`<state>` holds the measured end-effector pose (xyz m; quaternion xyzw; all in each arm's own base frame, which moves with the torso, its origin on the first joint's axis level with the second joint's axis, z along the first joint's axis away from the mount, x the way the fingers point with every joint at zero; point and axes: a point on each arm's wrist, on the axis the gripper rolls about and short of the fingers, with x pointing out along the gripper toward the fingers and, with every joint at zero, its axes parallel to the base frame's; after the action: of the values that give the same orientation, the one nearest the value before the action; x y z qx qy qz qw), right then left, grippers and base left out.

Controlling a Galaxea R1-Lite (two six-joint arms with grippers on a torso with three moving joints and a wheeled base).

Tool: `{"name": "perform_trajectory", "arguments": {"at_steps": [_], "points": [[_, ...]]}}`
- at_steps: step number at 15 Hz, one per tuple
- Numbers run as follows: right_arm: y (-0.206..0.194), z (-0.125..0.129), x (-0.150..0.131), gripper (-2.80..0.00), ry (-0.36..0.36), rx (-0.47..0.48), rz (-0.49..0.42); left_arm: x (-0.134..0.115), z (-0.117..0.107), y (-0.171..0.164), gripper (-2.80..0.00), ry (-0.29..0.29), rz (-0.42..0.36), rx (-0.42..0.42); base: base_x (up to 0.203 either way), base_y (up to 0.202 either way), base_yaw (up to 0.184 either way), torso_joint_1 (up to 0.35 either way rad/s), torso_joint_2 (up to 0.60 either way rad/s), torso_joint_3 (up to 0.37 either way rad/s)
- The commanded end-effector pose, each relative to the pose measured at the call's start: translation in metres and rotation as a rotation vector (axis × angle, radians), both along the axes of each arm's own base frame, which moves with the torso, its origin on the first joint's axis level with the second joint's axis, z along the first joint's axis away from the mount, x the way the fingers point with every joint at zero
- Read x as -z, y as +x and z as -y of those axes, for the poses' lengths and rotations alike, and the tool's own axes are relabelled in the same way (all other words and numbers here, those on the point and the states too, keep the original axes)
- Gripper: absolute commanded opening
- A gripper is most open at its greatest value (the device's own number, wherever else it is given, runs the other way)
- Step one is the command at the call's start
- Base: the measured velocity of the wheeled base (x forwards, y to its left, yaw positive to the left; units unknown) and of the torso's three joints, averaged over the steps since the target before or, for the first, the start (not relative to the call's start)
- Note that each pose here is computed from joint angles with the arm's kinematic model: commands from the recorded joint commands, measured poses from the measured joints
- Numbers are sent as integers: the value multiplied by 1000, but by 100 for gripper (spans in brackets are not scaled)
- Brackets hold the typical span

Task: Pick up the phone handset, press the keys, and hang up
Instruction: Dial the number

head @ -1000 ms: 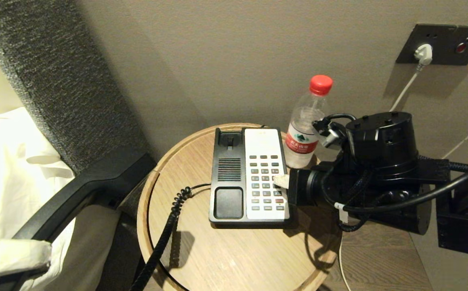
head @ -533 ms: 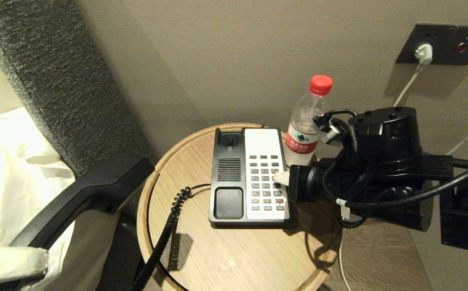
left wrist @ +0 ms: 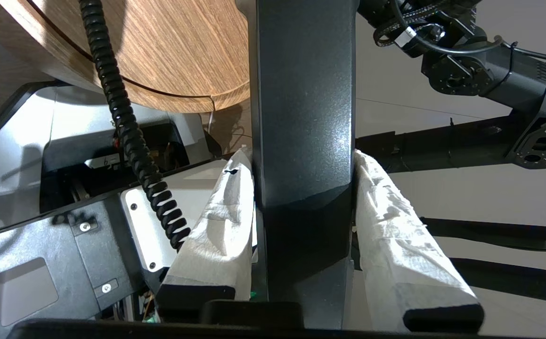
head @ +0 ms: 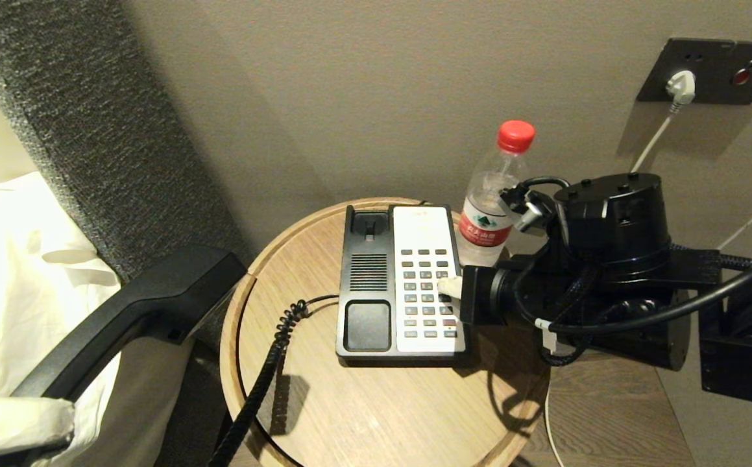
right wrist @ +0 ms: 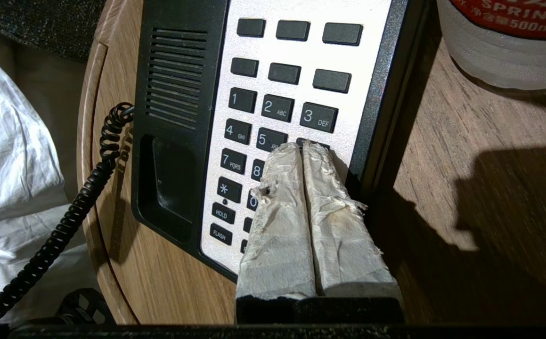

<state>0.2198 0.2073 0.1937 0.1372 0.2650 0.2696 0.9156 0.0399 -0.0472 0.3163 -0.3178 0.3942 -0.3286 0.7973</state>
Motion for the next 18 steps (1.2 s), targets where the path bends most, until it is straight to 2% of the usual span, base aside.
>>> {"name": "perform_trajectory", "arguments": {"at_steps": [1,8,15,18], "points": [[2,-2,4,-280,-8,2,-10,1,0,0,-280,2,-9,-2,0,0,0,0,0,0],[0,0,15,-280,-38,4,-36,3,-3,-3,-280,-3,-7,-1,0,0,0,0,0,0],[-6,5,-8,-280,35,3,23,4,-4,-4,-280,-4,-6,-1,0,0,0,0,0,0],[-6,5,-7,-280,34,1,19,3,-4,-4,-280,-4,-6,-1,0,0,0,0,0,0]]}}
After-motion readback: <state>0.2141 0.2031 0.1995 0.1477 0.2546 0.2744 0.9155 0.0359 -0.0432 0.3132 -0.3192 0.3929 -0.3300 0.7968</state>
